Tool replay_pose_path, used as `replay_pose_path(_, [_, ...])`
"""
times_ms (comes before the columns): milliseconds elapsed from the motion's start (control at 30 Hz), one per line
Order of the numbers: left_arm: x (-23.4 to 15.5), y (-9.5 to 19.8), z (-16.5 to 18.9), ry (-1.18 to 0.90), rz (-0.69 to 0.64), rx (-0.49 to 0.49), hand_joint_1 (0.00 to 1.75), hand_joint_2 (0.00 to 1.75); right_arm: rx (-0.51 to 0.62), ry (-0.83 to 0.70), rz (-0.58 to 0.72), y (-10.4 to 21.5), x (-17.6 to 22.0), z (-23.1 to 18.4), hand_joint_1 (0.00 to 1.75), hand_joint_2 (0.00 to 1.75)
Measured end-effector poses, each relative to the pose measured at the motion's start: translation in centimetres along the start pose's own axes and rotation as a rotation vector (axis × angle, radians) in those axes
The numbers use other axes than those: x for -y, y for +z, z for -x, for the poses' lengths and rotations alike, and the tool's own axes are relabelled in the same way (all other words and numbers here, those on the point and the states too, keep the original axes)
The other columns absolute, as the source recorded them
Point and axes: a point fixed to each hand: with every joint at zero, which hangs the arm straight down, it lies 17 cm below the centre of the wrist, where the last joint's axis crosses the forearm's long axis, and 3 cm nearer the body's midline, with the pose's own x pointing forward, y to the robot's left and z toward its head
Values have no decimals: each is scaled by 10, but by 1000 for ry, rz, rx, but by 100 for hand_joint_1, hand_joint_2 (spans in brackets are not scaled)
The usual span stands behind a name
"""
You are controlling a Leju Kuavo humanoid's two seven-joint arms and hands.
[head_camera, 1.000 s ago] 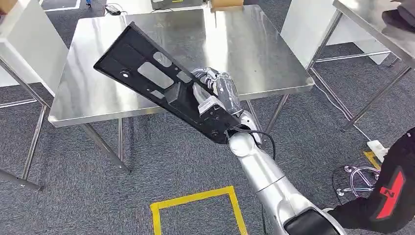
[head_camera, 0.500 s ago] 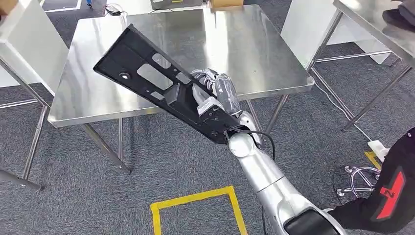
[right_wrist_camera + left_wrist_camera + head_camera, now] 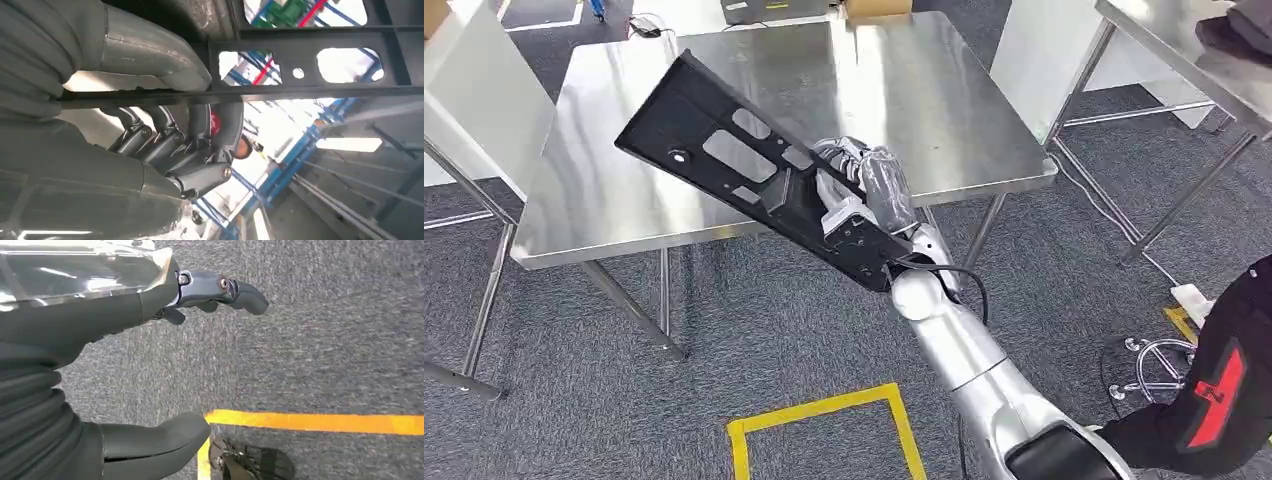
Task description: Take the parts from the cabinet and place them on the table.
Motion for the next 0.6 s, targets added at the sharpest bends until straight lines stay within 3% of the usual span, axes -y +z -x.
replay_pose_path(600, [0, 0, 2, -7, 6, -8, 0, 175, 51, 24, -41, -23, -4, -21, 175, 175])
